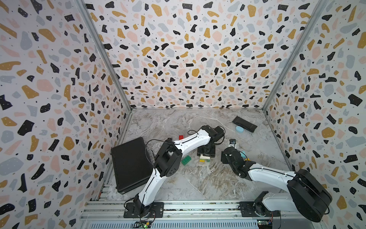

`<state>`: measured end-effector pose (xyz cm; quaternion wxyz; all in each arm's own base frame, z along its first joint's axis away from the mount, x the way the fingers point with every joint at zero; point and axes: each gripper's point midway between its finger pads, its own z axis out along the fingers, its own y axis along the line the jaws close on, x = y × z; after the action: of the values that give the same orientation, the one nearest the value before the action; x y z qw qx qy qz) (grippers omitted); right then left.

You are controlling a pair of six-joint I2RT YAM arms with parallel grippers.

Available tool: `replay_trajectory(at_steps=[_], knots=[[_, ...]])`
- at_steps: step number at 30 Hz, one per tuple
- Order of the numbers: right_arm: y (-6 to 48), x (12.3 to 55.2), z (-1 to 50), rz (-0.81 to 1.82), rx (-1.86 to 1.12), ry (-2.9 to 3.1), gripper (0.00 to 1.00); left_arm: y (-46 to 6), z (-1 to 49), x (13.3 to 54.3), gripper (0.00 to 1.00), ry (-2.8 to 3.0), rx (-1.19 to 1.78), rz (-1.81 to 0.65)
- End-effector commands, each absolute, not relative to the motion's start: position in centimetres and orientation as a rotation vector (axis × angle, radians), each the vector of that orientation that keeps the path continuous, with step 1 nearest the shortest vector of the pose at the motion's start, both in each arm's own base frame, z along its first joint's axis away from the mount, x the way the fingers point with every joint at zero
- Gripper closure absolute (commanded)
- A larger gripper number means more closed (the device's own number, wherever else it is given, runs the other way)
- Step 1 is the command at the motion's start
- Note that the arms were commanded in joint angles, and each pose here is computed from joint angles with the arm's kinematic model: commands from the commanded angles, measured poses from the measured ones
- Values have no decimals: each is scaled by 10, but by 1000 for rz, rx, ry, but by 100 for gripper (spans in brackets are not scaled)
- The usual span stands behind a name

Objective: Assemble the letter h with lego
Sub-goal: Assemble the lego brick with the lego brick.

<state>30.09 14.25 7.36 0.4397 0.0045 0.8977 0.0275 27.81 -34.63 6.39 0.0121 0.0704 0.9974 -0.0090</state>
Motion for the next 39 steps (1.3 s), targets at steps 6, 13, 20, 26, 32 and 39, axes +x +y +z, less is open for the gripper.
replay_trajectory(at_steps=[6,13,20,26,32,39], knots=[[144,306,81,65,12,2223,32,-333,58,277,100,3125,225,2],[144,305,81,63,11,2224,32,-326,45,279,100,3114,195,56],[144,306,81,67,9,2224,32,-320,35,275,100,3139,111,114],[145,305,82,78,14,2224,33,-314,42,276,100,3116,11,150],[152,304,80,123,6,2233,38,-317,45,277,100,3111,-46,118],[157,303,81,164,-1,2232,42,-325,49,281,100,3103,-53,78]])
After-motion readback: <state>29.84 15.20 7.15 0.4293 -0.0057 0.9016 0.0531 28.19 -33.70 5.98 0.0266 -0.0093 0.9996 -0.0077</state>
